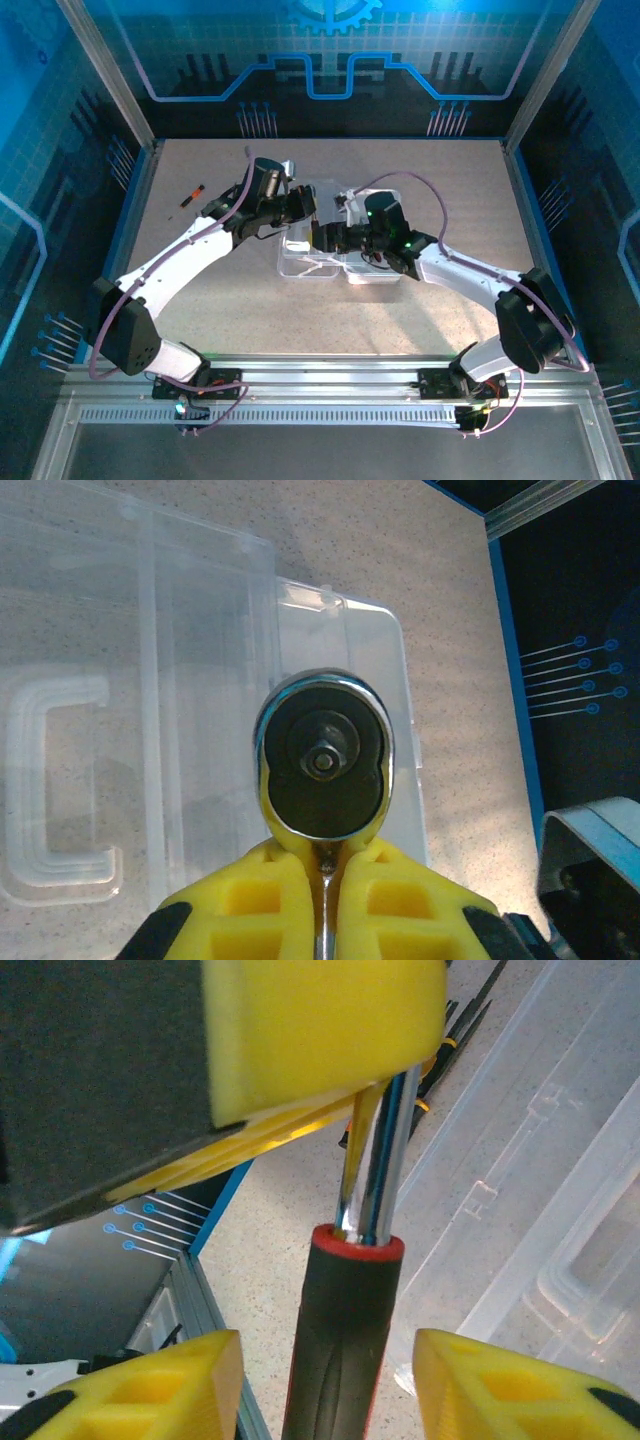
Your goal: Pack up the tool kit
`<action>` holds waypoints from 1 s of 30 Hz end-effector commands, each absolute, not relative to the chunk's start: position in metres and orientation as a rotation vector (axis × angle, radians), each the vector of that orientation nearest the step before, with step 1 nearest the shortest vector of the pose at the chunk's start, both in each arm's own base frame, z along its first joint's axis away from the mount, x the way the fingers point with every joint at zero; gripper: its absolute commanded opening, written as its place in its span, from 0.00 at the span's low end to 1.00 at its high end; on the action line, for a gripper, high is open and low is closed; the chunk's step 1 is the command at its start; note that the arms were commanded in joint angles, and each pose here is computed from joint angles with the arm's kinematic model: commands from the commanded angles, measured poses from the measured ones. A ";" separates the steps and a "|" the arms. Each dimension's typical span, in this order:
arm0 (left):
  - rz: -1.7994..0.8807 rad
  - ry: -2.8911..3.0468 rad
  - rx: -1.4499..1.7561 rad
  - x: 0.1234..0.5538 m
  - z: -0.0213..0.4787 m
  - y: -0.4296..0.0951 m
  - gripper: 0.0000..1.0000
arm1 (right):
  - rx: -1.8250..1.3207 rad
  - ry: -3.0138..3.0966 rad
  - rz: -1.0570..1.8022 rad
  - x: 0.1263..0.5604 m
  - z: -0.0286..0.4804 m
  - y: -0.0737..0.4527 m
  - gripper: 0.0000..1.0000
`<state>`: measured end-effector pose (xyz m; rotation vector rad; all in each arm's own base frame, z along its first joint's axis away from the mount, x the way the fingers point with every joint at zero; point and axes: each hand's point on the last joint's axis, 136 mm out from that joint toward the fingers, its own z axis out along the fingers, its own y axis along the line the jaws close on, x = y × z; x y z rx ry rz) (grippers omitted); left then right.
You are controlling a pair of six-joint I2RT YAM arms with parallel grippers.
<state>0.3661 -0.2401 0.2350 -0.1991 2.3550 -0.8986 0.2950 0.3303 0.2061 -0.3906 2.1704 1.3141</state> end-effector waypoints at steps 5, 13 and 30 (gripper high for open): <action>-0.981 2.318 -0.177 0.367 0.242 -0.253 0.00 | -0.390 2.100 1.352 0.299 0.227 0.338 0.27; -0.981 2.276 -0.159 0.365 0.259 -0.247 0.64 | -0.324 2.111 1.267 0.301 0.222 0.322 0.19; -0.657 2.123 -0.701 0.332 0.226 -0.090 0.90 | -0.212 2.191 1.015 0.316 0.207 0.237 0.18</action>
